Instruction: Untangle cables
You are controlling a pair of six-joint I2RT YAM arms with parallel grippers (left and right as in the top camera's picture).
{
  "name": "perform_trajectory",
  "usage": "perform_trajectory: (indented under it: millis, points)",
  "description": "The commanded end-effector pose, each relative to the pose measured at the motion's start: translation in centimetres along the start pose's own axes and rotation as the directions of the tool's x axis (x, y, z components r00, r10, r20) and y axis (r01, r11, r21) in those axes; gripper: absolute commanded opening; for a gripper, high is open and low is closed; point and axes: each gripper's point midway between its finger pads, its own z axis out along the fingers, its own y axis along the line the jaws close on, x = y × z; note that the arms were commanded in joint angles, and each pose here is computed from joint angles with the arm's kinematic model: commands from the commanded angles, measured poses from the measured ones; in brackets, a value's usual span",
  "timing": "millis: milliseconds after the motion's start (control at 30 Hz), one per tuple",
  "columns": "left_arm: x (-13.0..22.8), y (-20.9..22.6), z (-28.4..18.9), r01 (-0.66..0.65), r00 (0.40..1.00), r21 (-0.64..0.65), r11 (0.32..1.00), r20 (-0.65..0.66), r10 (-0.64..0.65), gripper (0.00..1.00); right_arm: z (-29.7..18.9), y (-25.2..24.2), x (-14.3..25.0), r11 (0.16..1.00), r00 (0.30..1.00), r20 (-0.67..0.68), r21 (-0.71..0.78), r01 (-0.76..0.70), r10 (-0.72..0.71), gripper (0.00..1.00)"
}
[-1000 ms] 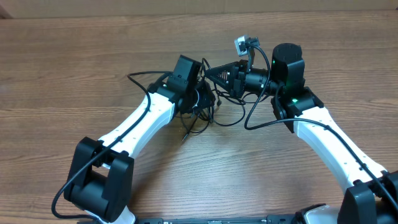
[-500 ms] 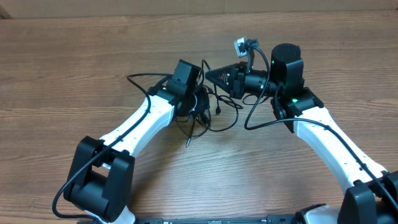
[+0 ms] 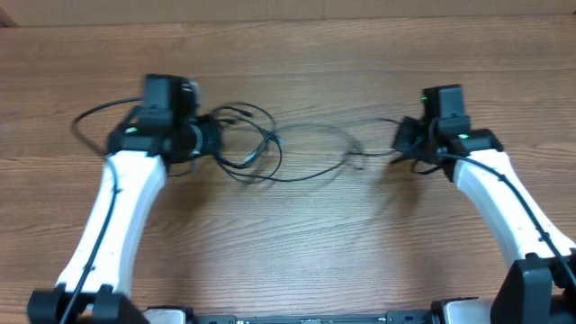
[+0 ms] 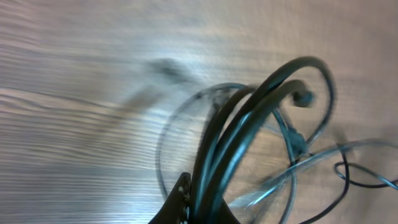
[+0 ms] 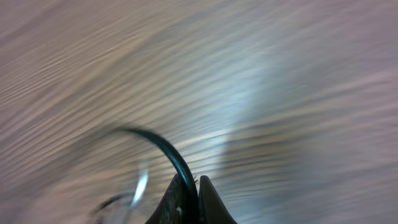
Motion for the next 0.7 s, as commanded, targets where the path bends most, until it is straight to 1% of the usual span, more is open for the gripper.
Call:
perform_trajectory:
  millis: [0,100,167,267,367,400,433,467,533,567,667]
  points:
    - [-2.4,2.5,-3.0,0.020,0.994,-0.029,0.999,0.109,-0.017,0.04,-1.2,-6.0,-2.7,0.974,0.992,0.109,0.209,-0.092,0.070,0.04]
    - [-3.4,4.1,-4.0,0.067,0.987,-0.037,0.997,0.147,-0.060,0.04,-1.4,-8.3,-2.9,0.960,0.987,0.108,0.242,-0.142,0.119,0.04]
    - [-3.8,4.7,-4.3,0.094,0.983,-0.020,0.995,0.158,-0.090,0.04,-1.6,-9.8,-3.0,0.949,0.982,0.109,0.262,-0.177,0.153,0.04]
    - [-4.3,5.0,-4.6,0.142,0.975,0.021,0.990,0.167,-0.144,0.05,-1.8,-11.2,-3.0,0.937,0.977,0.108,0.281,-0.207,0.184,0.04]
    - [-4.9,4.4,-4.8,0.145,0.972,0.066,0.987,0.179,-0.155,0.07,-1.9,-11.9,-3.0,0.930,0.974,0.107,0.289,-0.225,0.202,0.04]
    - [-4.8,4.1,-4.7,0.141,0.973,0.081,0.987,0.175,-0.153,0.10,-1.9,-11.7,-3.0,0.933,0.973,0.104,0.279,-0.225,0.204,0.04]
    - [-4.7,3.6,-4.7,0.134,0.975,0.104,0.985,0.163,-0.150,0.19,-1.7,-11.2,-3.1,0.942,0.974,0.098,0.247,-0.225,0.207,0.04]
    - [-4.4,2.9,-4.6,0.126,0.978,0.131,0.983,0.148,-0.145,0.26,-1.5,-10.4,-3.2,0.955,0.976,0.087,0.204,-0.216,0.202,0.04]
    - [-3.9,1.9,-4.4,0.112,0.984,0.164,0.980,0.119,-0.133,0.38,-1.3,-8.9,-3.3,0.979,0.986,0.064,0.126,-0.162,0.155,0.04]
    - [-3.7,1.5,-4.2,0.106,0.986,0.171,0.980,0.109,-0.126,0.40,-1.2,-8.6,-3.4,0.983,0.988,0.062,0.111,-0.146,0.140,0.04]
    - [-2.9,0.7,-3.6,0.075,0.993,0.172,0.982,0.082,-0.090,0.37,-1.2,-8.5,-3.6,0.984,0.988,0.070,0.108,-0.143,0.136,0.04]
